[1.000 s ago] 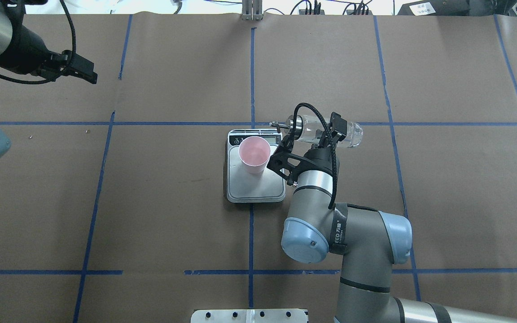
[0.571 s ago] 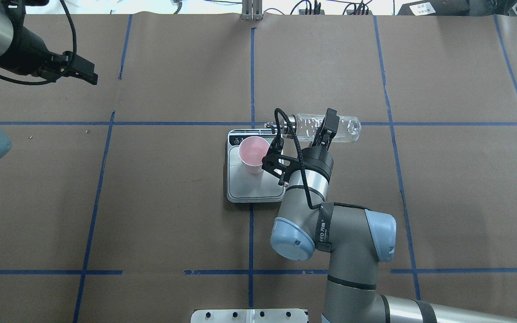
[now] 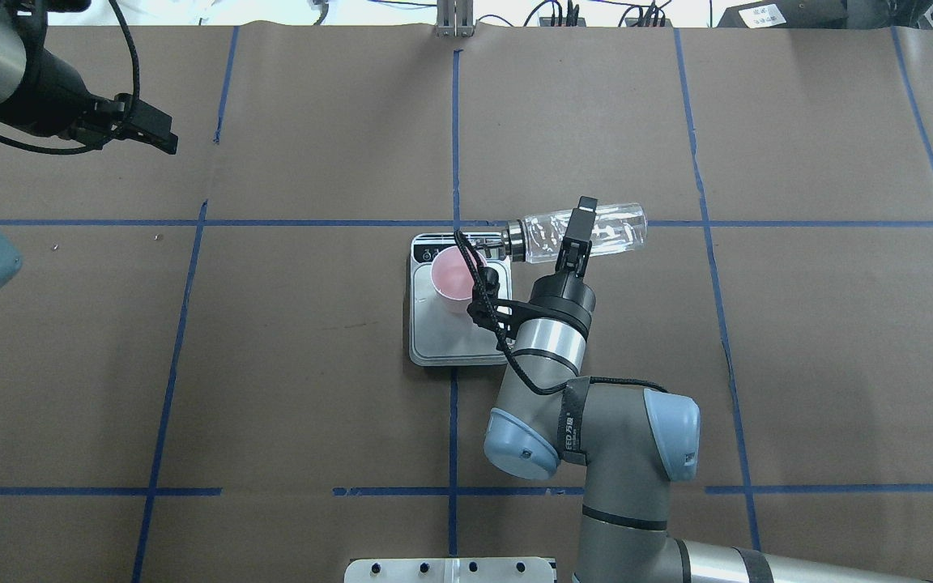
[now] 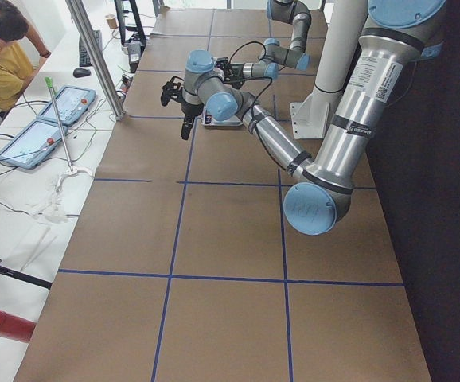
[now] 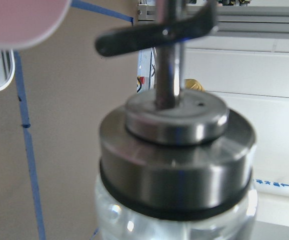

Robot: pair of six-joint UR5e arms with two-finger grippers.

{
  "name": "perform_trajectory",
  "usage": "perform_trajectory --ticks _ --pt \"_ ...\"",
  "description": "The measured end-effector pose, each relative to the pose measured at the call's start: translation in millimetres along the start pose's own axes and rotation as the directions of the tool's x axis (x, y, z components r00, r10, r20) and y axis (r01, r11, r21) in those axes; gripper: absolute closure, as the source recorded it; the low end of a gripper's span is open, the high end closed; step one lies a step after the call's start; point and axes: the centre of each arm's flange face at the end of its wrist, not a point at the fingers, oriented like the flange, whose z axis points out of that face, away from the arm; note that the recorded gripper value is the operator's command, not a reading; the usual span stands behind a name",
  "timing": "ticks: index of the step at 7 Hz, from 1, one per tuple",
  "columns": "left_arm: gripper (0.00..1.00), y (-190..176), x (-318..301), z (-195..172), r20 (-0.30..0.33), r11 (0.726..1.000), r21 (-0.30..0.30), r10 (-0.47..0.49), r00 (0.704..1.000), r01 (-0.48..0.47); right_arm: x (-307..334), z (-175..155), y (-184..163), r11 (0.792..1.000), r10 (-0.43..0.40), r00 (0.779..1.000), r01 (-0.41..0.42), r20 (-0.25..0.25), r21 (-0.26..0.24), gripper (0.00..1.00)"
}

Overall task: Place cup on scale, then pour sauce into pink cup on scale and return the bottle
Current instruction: 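Tilt the glass bottle with the right gripper, spout over the pink cup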

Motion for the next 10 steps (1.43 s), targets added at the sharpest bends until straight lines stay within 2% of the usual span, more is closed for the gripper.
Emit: perform_trajectory --ticks 2,5,8,10 --pt "0.0 -0.1 0.0 -0.8 -0.001 1.0 0.001 -0.002 1.0 0.002 -1.5 -2.6 -1.5 0.995 -0.094 0.995 0.094 -0.032 0.009 1.0" --pt "0.0 -0.1 0.5 -1.5 -0.001 1.0 0.002 -0.004 1.0 0.004 2.7 -1.7 -2.5 0.975 -0.22 0.973 0.221 -0.066 0.005 1.0" --pt "0.0 0.3 1.4 -2.9 -0.004 1.0 0.004 -0.007 1.0 0.007 7.2 -0.3 -2.9 0.964 -0.267 0.961 0.267 -0.079 0.0 1.0" --pt "0.0 0.7 1.1 -2.9 -0.004 1.0 0.003 -0.008 1.0 0.008 11.9 -0.9 -3.8 0.963 -0.269 0.96 0.27 -0.081 0.0 1.0"
